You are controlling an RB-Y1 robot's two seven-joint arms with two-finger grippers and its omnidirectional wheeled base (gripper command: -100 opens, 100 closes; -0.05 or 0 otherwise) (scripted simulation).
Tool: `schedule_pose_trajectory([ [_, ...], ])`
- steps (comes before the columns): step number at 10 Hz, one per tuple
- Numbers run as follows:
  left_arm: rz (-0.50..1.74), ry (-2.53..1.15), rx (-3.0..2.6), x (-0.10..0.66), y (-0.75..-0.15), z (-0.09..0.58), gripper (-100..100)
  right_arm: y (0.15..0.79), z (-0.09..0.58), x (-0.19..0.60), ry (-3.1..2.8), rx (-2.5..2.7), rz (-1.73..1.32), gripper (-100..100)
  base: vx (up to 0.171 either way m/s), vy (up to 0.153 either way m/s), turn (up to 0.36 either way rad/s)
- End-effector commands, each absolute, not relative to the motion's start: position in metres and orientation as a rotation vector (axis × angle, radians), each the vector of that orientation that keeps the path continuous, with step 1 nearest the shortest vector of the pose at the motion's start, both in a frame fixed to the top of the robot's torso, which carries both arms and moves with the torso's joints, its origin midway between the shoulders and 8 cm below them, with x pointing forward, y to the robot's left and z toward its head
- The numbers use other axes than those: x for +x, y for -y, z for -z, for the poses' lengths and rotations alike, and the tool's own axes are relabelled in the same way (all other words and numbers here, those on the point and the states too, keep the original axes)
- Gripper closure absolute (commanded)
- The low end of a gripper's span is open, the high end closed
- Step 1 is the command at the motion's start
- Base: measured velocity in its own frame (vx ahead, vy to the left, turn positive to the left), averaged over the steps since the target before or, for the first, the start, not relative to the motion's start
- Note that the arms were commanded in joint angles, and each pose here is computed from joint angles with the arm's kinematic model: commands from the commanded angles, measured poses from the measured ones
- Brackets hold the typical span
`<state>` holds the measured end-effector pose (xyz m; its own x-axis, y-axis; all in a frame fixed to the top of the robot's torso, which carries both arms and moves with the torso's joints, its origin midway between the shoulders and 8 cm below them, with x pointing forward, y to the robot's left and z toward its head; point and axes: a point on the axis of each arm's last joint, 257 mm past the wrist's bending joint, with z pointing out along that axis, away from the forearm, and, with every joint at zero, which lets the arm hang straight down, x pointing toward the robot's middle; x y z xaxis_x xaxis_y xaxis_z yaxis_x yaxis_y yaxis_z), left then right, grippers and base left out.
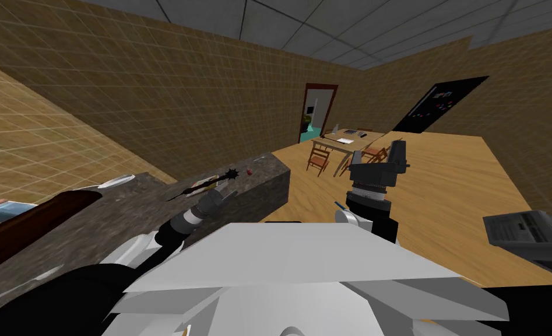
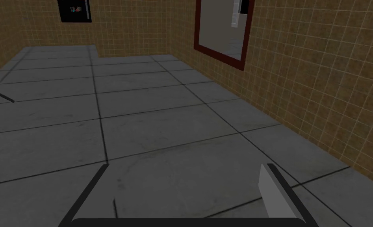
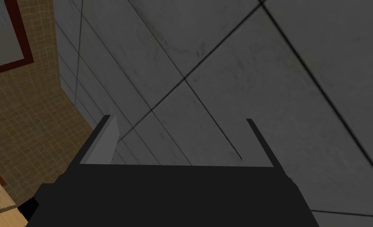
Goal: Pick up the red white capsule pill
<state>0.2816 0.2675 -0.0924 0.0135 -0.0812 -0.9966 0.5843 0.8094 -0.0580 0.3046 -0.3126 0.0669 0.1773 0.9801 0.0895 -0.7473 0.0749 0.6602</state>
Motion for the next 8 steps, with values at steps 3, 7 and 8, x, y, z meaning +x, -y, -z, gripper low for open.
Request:
schedule_pose_trajectory([
  [3,0.443,-1.624,0.601,0.266,-0.285,0.132,-100,0.313,-0.067,0.305,-0.433,0.663,-1.358,0,-0.035,0.027,-0.396],
  [7,0.357,-1.755,0.77,0.248,-0.306,0.17,-100,0.313,-0.067,0.305,-0.433,0.663,-1.357,0,-0.022,0.022,-0.317],
  [8,0.341,-1.765,0.801,0.246,-0.306,0.174,-100,0.313,-0.067,0.305,-0.433,0.663,-1.358,0,-0.008,0.021,-0.286],
])
